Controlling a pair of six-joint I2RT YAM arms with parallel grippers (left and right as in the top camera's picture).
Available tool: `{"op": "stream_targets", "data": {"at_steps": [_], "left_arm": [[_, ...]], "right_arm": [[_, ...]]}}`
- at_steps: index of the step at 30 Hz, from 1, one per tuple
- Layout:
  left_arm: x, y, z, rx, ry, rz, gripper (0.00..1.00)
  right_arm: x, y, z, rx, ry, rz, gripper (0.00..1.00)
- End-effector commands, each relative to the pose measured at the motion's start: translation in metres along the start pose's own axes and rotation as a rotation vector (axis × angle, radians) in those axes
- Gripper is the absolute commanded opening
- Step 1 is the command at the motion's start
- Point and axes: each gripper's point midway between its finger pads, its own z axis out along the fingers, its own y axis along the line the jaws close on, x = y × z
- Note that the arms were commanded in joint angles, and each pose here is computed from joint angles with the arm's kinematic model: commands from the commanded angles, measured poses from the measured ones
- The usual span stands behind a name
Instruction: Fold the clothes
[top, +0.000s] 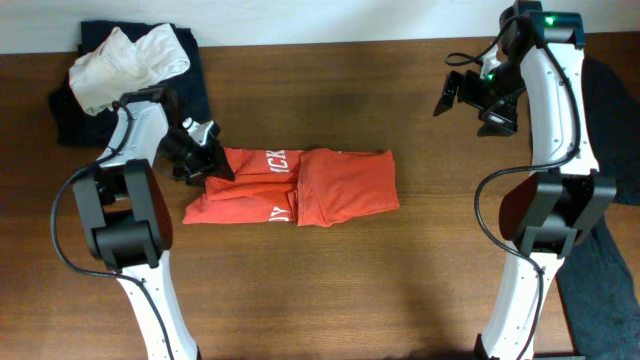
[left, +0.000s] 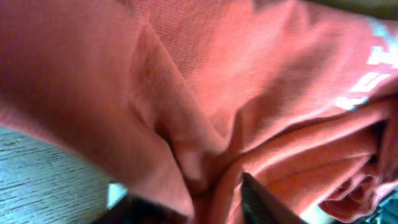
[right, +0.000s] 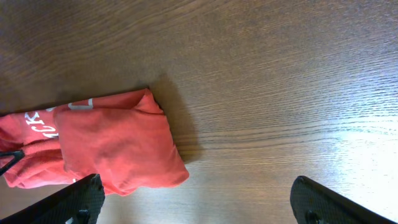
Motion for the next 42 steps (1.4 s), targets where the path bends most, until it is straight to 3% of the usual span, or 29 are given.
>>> {"op": "stream_targets", "data": {"at_steps": [1,4,8,11,13,15,23,24,26,30,32,34,38,42], "left_arm": [[0.003,0.022,0.005,-0.090,0.024,-0.050,0.01],[0.007,0.057,-0.018,-0.248,0.023,-0.185,0.01],[0.002,0.077,-0.093,-0.406,-0.045,-0.272,0.01],[-0.008,0.032,-0.146,-0.339,-0.150,-0.225,0.01],[-0.013,-0.005,-0.150,-0.264,-0.177,-0.168,0.01],[-0.013,-0.059,-0.133,-0.162,-0.154,-0.080,0.01],[0.016,-0.185,-0.046,-0.188,-0.037,0.202,0.02],[0.019,-0.194,-0.030,-0.191,-0.022,0.208,0.05],[0.026,-0.206,-0.004,-0.198,0.000,0.247,0.60],[0.036,-0.227,0.009,-0.199,0.008,0.308,0.63],[0.039,-0.230,-0.007,-0.197,0.001,0.302,0.70],[0.036,-0.228,-0.032,-0.190,-0.025,0.282,0.71],[-0.001,-0.183,-0.111,-0.151,-0.192,0.171,0.77],[-0.010,-0.156,-0.104,-0.103,-0.150,0.221,0.77]], "right_arm": [[0.001,0.004,-0.006,0.002,-0.016,-0.007,0.99],[0.003,0.004,-0.006,0.004,-0.009,-0.005,0.99],[0.006,0.003,-0.006,0.006,0.004,-0.001,0.99],[0.006,0.003,-0.006,0.007,0.006,0.000,0.99],[0.006,0.003,-0.006,0.006,0.006,0.000,0.99],[0.007,0.005,-0.006,0.007,0.008,-0.006,0.99],[0.016,0.026,0.002,0.011,0.026,-0.057,0.99],[0.018,0.029,0.003,0.011,0.028,-0.065,0.99],[0.019,0.032,0.004,0.012,0.031,-0.073,0.99],[0.020,0.034,0.005,0.012,0.032,-0.079,0.99],[0.020,0.034,0.005,0.011,0.032,-0.078,0.99],[0.020,0.035,0.005,0.011,0.030,-0.079,0.99],[0.020,0.036,0.005,0.007,0.031,-0.076,0.99],[0.017,0.037,0.005,0.001,0.020,-0.080,0.99]]}}
